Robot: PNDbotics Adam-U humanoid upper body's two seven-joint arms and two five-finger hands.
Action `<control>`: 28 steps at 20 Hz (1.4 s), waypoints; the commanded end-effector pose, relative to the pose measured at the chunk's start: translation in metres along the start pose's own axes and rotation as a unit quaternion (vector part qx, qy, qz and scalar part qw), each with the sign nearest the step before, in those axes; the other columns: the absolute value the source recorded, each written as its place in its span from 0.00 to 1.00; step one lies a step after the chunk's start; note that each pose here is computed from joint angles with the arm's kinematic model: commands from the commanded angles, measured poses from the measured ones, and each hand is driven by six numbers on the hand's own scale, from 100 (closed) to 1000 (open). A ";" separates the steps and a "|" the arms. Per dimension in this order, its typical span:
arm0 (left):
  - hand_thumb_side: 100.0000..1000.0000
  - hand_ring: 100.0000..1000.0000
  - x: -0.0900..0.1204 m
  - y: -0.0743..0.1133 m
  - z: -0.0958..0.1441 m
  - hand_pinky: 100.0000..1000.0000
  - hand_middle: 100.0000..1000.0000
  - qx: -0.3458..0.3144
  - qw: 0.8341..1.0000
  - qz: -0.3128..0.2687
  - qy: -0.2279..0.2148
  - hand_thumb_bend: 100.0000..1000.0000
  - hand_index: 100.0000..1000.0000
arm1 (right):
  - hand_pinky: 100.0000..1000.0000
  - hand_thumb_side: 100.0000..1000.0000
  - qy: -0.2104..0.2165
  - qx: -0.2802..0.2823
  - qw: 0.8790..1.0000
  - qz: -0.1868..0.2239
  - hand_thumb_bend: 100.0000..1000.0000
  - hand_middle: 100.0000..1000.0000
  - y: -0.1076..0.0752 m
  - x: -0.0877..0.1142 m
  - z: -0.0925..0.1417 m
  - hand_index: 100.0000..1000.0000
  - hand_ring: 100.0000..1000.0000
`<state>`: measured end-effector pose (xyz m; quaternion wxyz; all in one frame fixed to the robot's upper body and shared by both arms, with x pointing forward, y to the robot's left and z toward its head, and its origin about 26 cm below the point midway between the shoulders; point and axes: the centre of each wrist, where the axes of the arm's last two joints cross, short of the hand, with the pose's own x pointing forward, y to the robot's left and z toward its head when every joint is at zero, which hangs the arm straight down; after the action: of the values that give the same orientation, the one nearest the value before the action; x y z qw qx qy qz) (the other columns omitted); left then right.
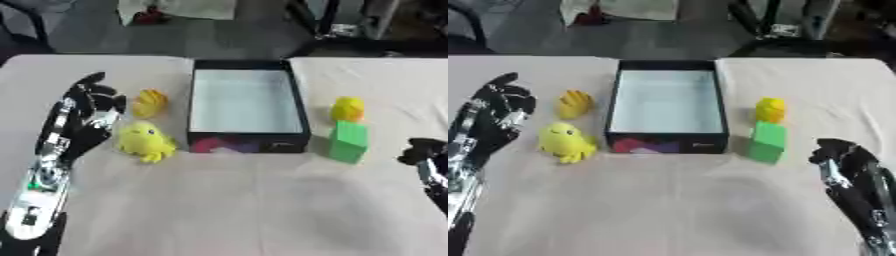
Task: Pick up objects on the table and place them in the box.
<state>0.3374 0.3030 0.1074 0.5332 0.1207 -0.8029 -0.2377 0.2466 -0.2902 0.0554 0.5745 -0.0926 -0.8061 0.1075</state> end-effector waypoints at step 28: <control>0.13 0.64 -0.004 0.040 -0.100 0.73 0.69 -0.571 0.717 -0.399 0.018 0.18 0.90 | 0.68 0.48 0.000 0.021 1.000 0.016 0.00 0.50 -0.005 0.001 -0.001 0.67 0.56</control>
<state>0.4302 0.3099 0.1483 0.4278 0.1358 -0.4308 -0.7829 0.2460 -0.2923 0.0538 0.5798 -0.0905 -0.8001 0.1248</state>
